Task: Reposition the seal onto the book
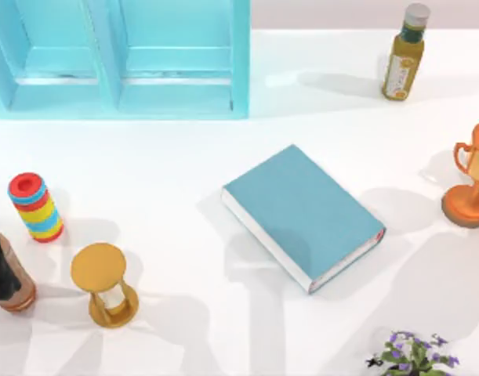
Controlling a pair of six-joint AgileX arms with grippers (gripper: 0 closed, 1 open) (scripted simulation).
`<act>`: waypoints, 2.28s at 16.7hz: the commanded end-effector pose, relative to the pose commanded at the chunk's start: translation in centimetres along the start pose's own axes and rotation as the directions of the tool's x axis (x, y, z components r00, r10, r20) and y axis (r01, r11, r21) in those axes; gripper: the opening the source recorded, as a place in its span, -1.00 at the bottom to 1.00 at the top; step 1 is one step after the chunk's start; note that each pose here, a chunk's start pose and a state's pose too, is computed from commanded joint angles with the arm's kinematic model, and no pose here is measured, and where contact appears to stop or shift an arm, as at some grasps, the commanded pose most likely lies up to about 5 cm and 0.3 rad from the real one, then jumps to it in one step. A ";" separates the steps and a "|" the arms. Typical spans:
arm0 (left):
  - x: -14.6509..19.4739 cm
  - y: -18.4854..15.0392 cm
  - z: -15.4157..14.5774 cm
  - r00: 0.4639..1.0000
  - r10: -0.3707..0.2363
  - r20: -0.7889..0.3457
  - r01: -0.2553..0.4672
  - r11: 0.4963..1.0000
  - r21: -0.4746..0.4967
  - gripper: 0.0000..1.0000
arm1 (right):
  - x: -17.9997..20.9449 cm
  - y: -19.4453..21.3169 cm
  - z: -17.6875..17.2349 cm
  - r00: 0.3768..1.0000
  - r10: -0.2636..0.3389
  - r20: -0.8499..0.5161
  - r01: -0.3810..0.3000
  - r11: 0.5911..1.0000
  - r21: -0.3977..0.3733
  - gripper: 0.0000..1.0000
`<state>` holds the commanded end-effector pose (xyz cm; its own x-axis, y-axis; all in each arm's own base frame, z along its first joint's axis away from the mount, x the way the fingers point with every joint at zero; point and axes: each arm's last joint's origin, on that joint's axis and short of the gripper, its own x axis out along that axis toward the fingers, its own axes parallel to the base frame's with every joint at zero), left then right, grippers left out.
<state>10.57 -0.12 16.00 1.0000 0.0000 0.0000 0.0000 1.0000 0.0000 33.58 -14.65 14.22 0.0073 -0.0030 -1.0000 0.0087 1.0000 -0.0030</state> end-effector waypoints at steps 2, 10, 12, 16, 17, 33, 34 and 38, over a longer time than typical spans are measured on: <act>0.0 0.0 0.0 1.000 0.000 0.000 0.000 1.000 0.000 1.00 | 0.0 0.0 0.0 1.000 0.000 0.000 0.000 1.000 0.000 0.40; 0.0 0.0 0.0 1.000 0.000 0.000 0.000 1.000 0.000 1.00 | 0.0 0.0 0.0 1.000 0.000 0.000 0.000 1.000 0.000 -0.81; 0.0 0.0 0.0 1.000 0.000 0.000 0.000 1.000 0.000 1.00 | 0.0 0.0 0.0 1.000 0.000 0.000 0.000 1.000 0.000 -1.00; 0.0 0.0 0.0 1.000 0.000 0.000 0.000 1.000 0.000 1.00 | 0.0 0.0 0.0 1.000 0.000 0.000 0.000 1.000 0.000 -1.00; 0.0 0.0 0.0 1.000 0.000 0.000 0.000 1.000 0.000 1.00 | 0.0 0.0 0.0 1.000 0.000 0.000 0.000 1.000 0.000 -1.00; 0.0 0.0 0.0 1.000 0.000 0.000 0.000 1.000 0.000 1.00 | -13.7 10.0 2.9 0.984 0.034 0.175 -0.035 0.999 0.000 -1.00; 0.0 0.0 0.0 1.000 0.000 0.000 0.000 1.000 0.000 1.00 | -14.2 11.3 2.3 0.990 0.034 0.136 -0.034 0.999 0.000 -1.00; 0.0 0.0 0.0 1.000 0.000 0.000 0.000 1.000 0.000 1.00 | -15.0 14.6 0.4 1.000 0.005 0.014 -0.005 1.000 0.001 -1.00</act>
<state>10.57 -0.12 16.00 1.0000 0.0000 0.0000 0.0000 1.0000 0.0000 33.96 0.00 29.22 0.0218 0.0017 -0.9998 0.0096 1.0000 0.0019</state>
